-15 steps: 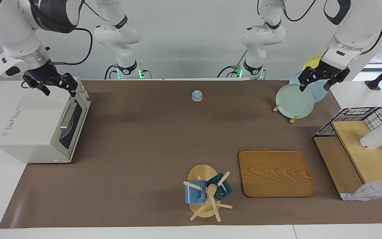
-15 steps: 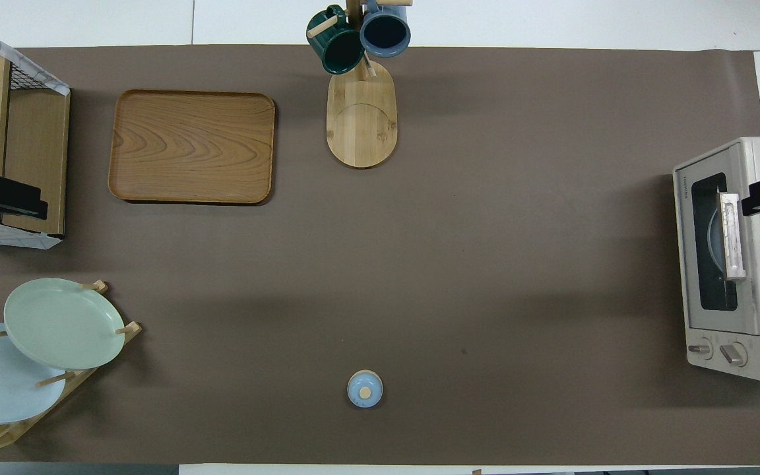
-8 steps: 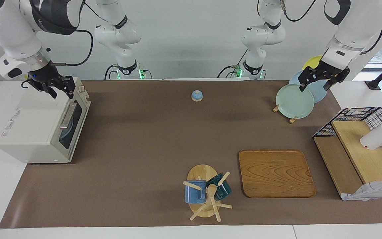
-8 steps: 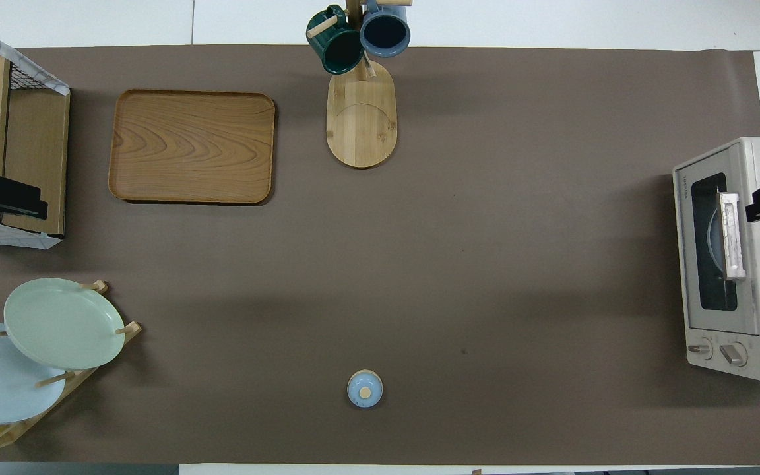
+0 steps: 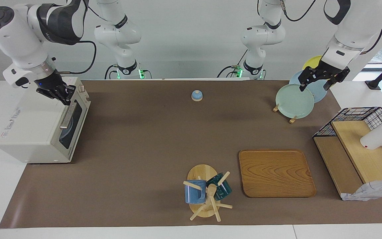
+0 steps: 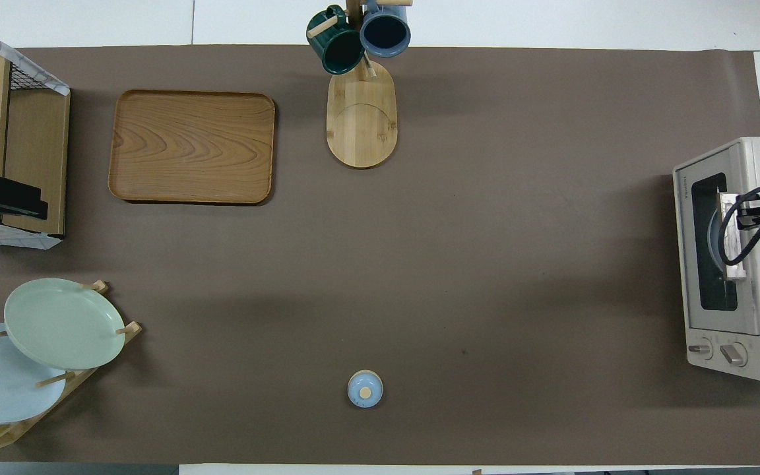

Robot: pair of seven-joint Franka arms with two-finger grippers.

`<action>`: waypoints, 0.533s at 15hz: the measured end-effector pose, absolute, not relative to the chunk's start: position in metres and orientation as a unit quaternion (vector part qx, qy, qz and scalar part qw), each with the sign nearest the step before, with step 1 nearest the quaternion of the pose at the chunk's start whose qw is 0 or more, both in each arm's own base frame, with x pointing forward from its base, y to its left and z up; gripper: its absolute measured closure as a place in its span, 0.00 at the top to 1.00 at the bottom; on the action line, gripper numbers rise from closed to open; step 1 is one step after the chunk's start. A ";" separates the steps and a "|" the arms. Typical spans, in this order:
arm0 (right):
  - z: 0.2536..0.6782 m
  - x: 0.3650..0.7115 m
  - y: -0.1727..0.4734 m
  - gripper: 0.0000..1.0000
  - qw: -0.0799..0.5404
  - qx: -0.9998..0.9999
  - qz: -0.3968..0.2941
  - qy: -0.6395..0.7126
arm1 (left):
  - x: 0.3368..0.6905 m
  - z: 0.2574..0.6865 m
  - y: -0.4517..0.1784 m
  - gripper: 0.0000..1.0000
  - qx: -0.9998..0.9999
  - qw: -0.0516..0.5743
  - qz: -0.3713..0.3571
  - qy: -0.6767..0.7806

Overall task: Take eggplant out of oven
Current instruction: 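Reach the right gripper to the toaster oven door handle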

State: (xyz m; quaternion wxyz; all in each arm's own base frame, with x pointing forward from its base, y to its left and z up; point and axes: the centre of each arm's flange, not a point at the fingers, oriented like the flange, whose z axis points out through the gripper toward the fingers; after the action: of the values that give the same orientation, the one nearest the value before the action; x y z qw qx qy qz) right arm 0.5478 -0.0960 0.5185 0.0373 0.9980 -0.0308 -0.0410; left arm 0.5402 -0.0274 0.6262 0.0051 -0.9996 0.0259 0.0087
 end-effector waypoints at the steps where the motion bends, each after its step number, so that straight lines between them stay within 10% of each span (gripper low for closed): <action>1: 0.508 0.546 -0.099 0.01 0.046 0.997 -0.044 -0.034 | 0.540 0.626 -0.027 1.00 -1.000 0.005 0.009 0.026; 8: 0.475 0.540 -0.105 0.01 0.063 0.996 -0.053 -0.033 | 0.540 0.626 -0.027 1.00 -1.000 0.005 0.009 0.026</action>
State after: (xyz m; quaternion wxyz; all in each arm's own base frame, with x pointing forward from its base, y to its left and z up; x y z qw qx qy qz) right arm 0.5398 -0.1047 0.4745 0.0628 0.9960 -0.0334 -0.0533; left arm 0.5402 -0.0274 0.6262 0.0051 -0.9996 0.0259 0.0087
